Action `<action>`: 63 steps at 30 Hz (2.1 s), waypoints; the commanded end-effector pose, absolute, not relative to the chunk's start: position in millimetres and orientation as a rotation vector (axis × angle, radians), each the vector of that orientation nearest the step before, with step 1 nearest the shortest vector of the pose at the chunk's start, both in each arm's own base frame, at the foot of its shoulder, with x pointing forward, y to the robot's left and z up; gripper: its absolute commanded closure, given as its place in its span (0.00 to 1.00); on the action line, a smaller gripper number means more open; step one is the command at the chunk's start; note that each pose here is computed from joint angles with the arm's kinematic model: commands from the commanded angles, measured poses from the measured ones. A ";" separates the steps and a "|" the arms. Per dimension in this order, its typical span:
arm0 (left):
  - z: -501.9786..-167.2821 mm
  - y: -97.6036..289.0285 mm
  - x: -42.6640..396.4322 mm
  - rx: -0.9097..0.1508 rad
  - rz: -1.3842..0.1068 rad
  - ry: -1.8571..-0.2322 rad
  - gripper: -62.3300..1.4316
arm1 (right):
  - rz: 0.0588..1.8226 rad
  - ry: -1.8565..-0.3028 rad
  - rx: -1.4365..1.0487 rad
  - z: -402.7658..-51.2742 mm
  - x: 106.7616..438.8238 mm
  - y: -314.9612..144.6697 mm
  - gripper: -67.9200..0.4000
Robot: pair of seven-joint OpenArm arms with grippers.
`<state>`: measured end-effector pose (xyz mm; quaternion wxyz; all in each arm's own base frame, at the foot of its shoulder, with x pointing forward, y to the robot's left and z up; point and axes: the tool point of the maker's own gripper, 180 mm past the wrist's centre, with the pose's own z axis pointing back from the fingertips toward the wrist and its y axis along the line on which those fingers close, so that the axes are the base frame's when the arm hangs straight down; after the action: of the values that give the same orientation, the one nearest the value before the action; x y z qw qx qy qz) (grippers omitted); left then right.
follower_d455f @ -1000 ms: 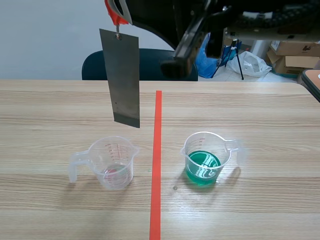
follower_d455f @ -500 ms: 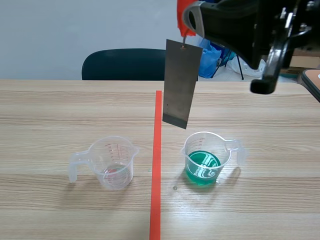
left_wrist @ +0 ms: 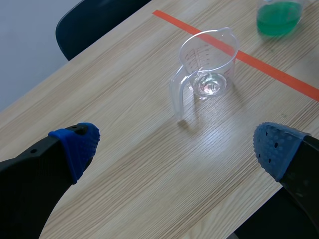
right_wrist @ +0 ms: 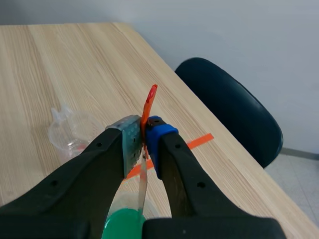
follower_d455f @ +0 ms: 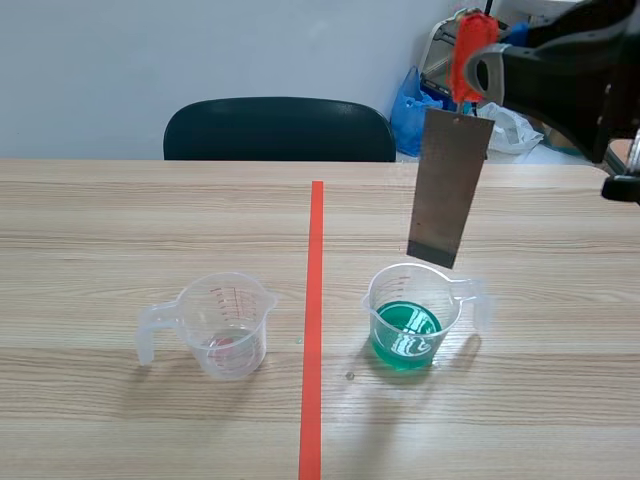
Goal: Do the redox reaction experiment
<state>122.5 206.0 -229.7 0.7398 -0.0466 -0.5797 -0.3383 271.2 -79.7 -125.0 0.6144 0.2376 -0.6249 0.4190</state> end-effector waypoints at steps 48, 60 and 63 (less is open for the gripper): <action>-224.0 201.1 123.5 -0.120 -0.727 -1.304 0.00 | 0.979 -1.461 0.545 -116.9 271.9 -78.4 0.98; -224.0 201.1 123.5 -0.120 -0.727 -1.304 0.00 | 0.979 -1.461 0.546 -117.0 271.7 -78.2 0.98; -224.0 201.1 123.5 -0.120 -0.727 -1.304 0.00 | 0.979 -1.461 0.546 -117.0 271.7 -78.2 0.98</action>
<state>122.5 206.0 -229.7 0.7398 -0.0466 -0.5797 -0.3383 272.4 -81.6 -128.6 0.6208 0.2322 -0.6190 0.4214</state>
